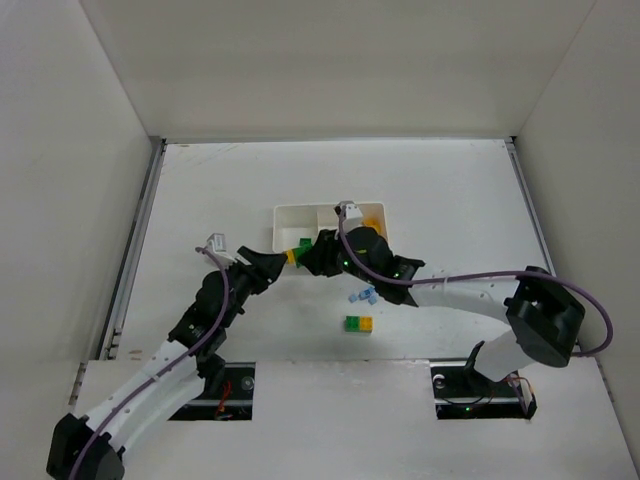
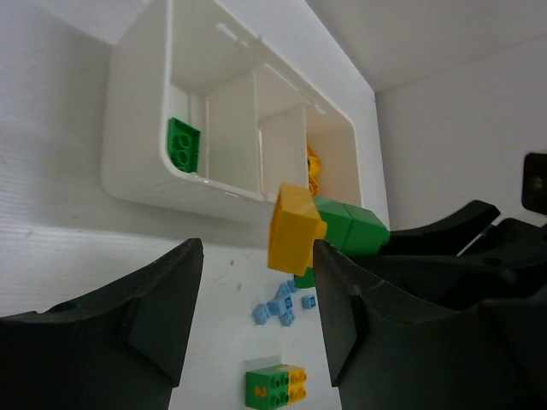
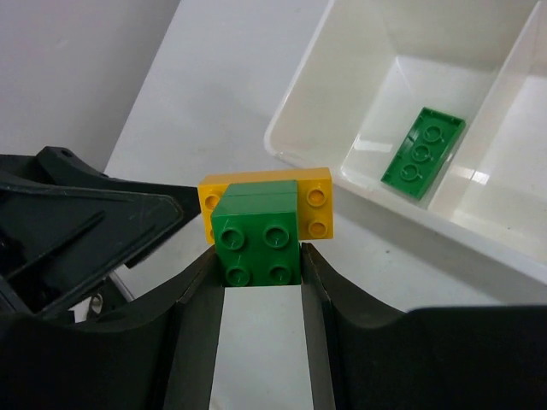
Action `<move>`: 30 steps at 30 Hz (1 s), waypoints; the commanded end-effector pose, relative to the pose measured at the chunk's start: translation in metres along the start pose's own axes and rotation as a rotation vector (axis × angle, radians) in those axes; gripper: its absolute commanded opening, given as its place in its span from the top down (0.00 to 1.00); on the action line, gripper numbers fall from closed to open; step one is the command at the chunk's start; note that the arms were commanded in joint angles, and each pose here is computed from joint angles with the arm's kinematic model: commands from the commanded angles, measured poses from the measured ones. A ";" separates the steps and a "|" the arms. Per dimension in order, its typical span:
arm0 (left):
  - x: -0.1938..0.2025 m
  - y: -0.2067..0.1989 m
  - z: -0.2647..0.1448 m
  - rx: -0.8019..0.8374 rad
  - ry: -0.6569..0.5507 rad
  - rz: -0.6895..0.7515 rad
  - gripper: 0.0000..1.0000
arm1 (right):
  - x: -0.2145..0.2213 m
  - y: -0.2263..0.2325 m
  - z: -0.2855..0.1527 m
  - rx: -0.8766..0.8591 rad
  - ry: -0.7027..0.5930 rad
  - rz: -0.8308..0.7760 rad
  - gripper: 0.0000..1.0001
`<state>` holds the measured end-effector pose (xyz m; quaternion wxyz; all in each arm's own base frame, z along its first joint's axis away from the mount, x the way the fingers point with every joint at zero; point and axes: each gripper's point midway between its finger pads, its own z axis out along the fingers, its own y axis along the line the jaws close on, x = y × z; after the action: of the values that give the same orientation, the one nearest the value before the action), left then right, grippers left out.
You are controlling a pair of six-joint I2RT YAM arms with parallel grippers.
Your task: Sort the legos into containers by color
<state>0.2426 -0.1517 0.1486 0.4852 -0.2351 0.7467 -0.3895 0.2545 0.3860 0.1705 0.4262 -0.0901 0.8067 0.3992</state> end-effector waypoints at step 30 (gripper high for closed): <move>0.002 -0.056 0.010 0.155 -0.037 0.105 0.89 | -0.034 0.017 -0.028 -0.163 -0.074 0.130 0.74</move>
<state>0.2418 -0.1895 0.1606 0.5063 -0.1645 0.7436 -0.4045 0.2459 0.3727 0.1725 0.3906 -0.0673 0.8014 0.4479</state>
